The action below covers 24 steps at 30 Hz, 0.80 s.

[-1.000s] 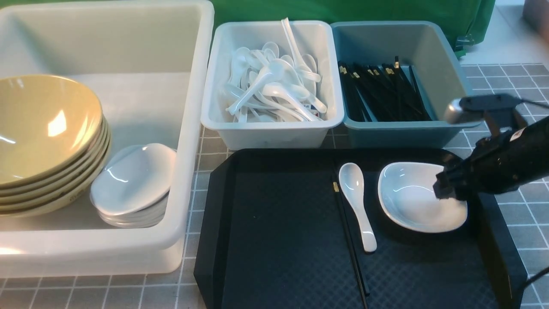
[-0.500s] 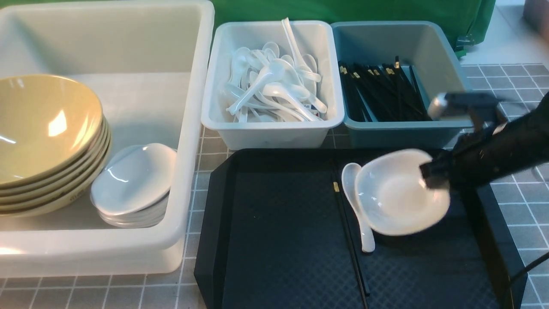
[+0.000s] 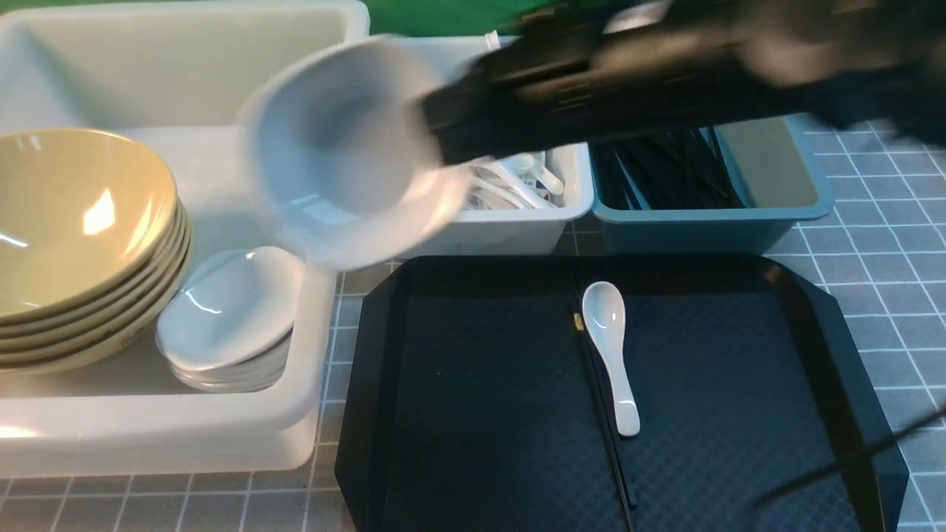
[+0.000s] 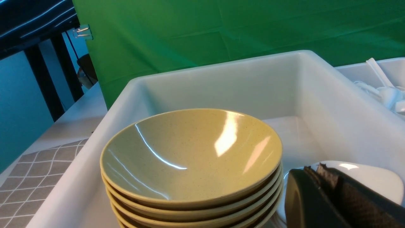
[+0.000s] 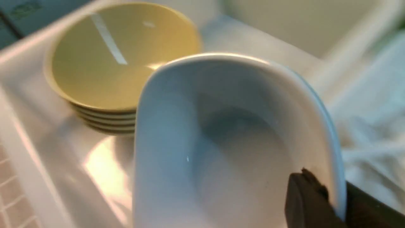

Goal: On grey table put chopsticks spoon bowls plates into blue grey white boxes.
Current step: 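Place the white bowl into the white bin on top of the stacked bowls with the right gripper, then reach down and grasp the white spoon resting in the bowl with the right gripper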

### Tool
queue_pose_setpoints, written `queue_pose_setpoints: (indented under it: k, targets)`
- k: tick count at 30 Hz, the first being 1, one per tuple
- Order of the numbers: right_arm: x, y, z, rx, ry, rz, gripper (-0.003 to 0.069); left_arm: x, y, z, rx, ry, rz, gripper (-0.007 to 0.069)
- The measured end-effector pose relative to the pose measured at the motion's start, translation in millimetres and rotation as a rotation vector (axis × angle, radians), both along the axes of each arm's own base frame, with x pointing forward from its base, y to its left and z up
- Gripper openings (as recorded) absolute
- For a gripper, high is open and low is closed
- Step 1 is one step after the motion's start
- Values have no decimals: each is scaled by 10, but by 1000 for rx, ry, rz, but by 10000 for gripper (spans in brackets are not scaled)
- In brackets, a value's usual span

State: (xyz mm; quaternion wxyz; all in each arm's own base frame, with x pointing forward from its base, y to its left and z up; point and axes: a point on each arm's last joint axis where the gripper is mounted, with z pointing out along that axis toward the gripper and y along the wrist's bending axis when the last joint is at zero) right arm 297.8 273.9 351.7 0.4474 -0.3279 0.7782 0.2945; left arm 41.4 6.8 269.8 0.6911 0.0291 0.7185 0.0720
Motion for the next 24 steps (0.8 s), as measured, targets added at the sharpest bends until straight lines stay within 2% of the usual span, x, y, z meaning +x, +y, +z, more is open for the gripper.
queue_pose_setpoints:
  k: [2, 7, 11, 12, 14, 17, 20, 24]
  targets:
    - [54, 359, -192, -15, 14, 52, 63, 0, 0, 1, 0, -1, 0, -8]
    - [243, 795, -526, -28, 28, 80, 116, 0, 0, 1, 0, -1, 0, -8]
    - [336, 901, -635, -27, 56, 83, 272, 0, 0, 1, 0, -1, 0, -8]
    - [335, 903, -638, -28, 59, 85, 290, 0, 0, 1, 0, -1, 0, -8]
    - [328, 876, -594, -36, 66, 101, 388, 0, 0, 1, 0, -1, 0, -8]
    - [294, 722, -419, -77, 44, 129, 445, 0, 0, 1, 8, 0, 0, -8]
    - [238, 464, -100, -160, -23, 158, 430, 0, 0, 1, 8, 0, 0, -8]
    - [211, -58, 208, -340, -32, 111, 237, 0, 0, 1, 6, 0, 0, -8]
